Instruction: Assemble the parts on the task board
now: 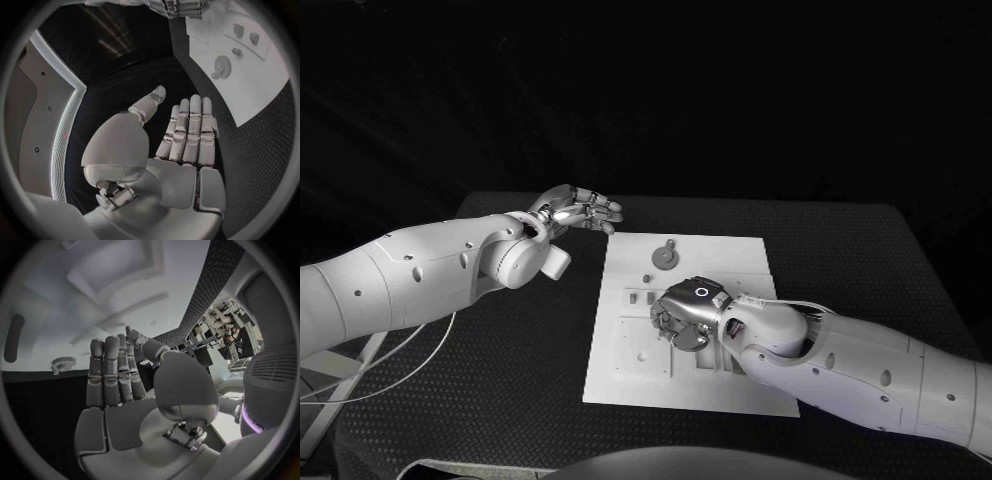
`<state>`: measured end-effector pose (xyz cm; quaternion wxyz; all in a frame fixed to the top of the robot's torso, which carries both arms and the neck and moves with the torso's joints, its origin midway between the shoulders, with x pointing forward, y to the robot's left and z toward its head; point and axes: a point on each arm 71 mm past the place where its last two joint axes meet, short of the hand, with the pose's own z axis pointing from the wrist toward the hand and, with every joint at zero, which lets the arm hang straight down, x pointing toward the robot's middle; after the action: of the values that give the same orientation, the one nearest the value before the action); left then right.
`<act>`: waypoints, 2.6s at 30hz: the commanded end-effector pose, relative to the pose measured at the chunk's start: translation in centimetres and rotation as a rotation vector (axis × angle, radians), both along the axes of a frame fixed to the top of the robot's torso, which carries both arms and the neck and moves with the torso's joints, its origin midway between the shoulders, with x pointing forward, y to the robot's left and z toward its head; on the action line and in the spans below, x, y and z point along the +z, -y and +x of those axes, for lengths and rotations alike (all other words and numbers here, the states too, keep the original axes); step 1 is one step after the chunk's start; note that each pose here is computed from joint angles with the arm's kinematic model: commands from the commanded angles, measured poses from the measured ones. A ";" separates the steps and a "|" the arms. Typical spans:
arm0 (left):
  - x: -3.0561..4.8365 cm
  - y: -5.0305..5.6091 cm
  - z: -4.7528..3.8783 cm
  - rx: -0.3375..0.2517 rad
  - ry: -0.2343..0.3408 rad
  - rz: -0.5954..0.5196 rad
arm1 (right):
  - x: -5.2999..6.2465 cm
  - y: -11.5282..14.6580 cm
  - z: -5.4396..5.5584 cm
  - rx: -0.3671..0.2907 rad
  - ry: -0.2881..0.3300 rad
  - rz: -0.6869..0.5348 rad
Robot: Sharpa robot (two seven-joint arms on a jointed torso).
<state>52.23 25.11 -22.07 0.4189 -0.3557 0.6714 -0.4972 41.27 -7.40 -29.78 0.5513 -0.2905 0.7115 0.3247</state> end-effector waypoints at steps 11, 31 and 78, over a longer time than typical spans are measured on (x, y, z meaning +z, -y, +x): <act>0.23 0.3 0.00 -0.016 0.007 -0.014 | -0.6 -0.2 0.0 0.012 -0.003 -0.024; 0.25 0.2 0.03 -0.015 0.006 -0.013 | -0.5 -0.6 -0.5 0.027 -0.022 -0.019; 0.34 0.2 0.06 -0.015 0.006 -0.012 | -1.9 -0.3 -0.1 0.007 -0.055 -0.077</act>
<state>52.29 25.17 -21.94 0.4191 -0.3552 0.6713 -0.4976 41.16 -6.82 -31.07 0.5333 -0.3027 0.7242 0.3153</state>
